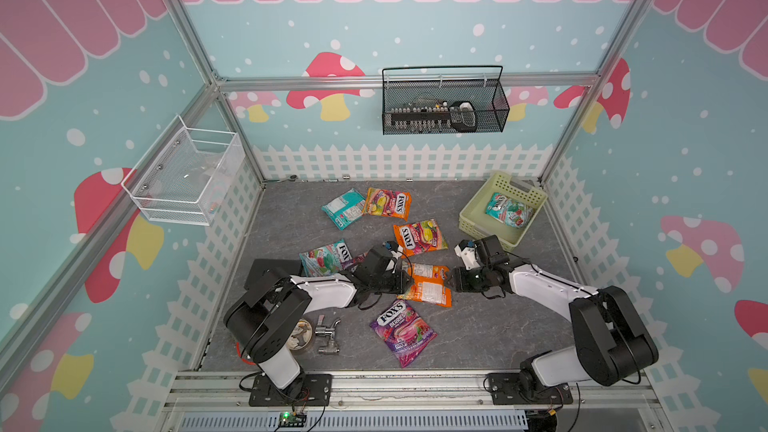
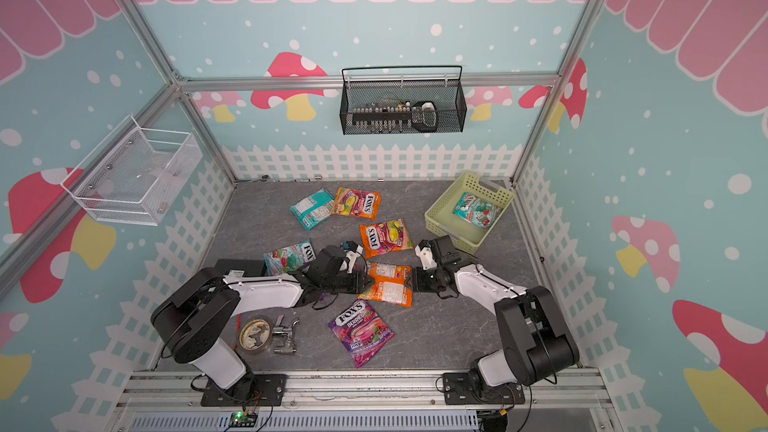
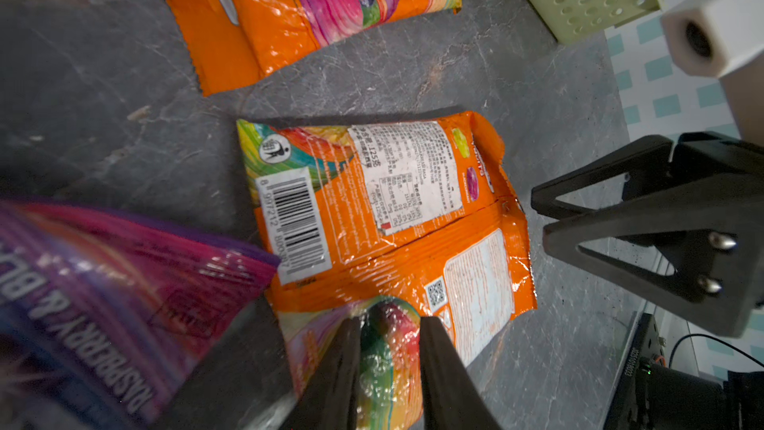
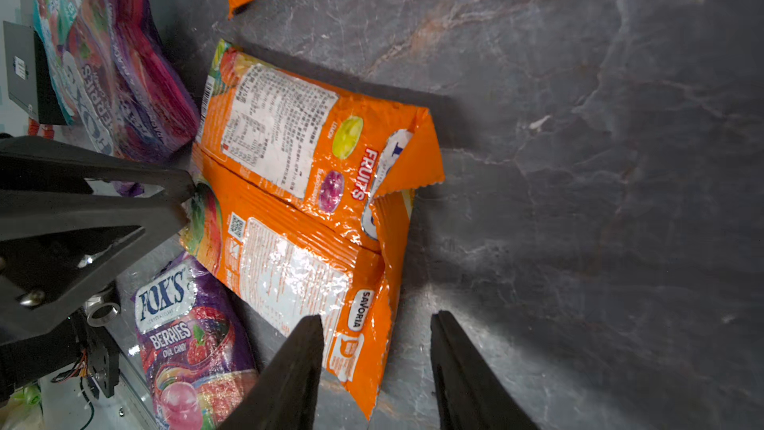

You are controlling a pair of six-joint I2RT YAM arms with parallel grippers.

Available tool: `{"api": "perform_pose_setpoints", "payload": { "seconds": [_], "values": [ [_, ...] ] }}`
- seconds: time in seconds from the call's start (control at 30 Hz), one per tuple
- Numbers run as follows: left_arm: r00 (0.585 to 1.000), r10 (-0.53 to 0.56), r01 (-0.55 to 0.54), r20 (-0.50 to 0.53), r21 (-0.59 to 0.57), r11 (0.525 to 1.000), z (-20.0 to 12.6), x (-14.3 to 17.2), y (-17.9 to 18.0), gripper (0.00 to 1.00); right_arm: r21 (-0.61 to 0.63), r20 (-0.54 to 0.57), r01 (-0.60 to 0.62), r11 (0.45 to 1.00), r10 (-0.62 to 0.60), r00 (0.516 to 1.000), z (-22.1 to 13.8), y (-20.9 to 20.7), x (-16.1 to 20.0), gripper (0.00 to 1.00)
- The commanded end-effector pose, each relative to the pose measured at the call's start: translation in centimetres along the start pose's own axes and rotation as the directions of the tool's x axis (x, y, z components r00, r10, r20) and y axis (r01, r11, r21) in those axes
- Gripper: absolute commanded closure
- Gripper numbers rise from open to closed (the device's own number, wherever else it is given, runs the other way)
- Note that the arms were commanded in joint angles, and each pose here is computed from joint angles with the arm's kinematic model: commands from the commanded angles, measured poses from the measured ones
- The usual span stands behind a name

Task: Put the candies in the basket
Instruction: Pick up the candy at the center of the board.

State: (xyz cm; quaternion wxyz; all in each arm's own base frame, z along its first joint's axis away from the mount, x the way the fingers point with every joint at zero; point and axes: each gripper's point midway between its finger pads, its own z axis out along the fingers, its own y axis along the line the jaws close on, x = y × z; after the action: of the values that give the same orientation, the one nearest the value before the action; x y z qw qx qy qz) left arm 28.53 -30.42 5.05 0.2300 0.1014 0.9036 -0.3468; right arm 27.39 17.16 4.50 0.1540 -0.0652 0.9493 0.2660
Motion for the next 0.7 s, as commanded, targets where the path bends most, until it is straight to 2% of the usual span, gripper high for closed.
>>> {"api": "perform_pose_setpoints", "payload": {
  "seconds": [0.0, 0.27, 0.37, 0.5, 0.6, 0.67],
  "values": [
    [1.000, -0.021, 0.020, -0.017, -0.040, 0.999, 0.5, 1.1, 1.4, 0.71, -0.028, -0.008, 0.017, 0.999, -0.018, 1.000, 0.9, 0.1, 0.4, 0.51],
    [0.999, -0.033, 0.030, -0.035, -0.067, 0.997, 1.0, 2.0, 2.4, 0.70, -0.085, -0.029, -0.006, 0.996, 0.003, 1.000, 3.3, 0.3, 1.4, 0.55],
    [0.999, -0.037, 0.034, -0.036, -0.068, 0.997, 1.1, 2.1, 2.5, 0.69, -0.115, -0.007, -0.010, 0.993, 0.009, 1.000, 3.4, 0.7, 1.2, 0.64],
    [0.999, -0.035, 0.034, -0.033, -0.056, 0.998, 1.0, 2.0, 2.1, 0.68, -0.122, 0.085, 0.020, 0.992, -0.010, 0.996, 2.0, 1.6, -0.8, 1.00],
    [1.000, -0.025, 0.025, -0.002, -0.028, 0.999, 0.2, 1.0, 1.0, 0.65, -0.117, 0.171, 0.070, 0.991, -0.049, 0.984, -0.1, 2.8, -2.9, 1.00],
    [0.999, -0.008, 0.008, 0.038, 0.002, 1.000, -0.8, -0.3, -0.3, 0.59, -0.123, 0.232, 0.104, 0.987, -0.074, 0.970, -1.9, 3.9, -4.3, 1.00]
  ]
}}
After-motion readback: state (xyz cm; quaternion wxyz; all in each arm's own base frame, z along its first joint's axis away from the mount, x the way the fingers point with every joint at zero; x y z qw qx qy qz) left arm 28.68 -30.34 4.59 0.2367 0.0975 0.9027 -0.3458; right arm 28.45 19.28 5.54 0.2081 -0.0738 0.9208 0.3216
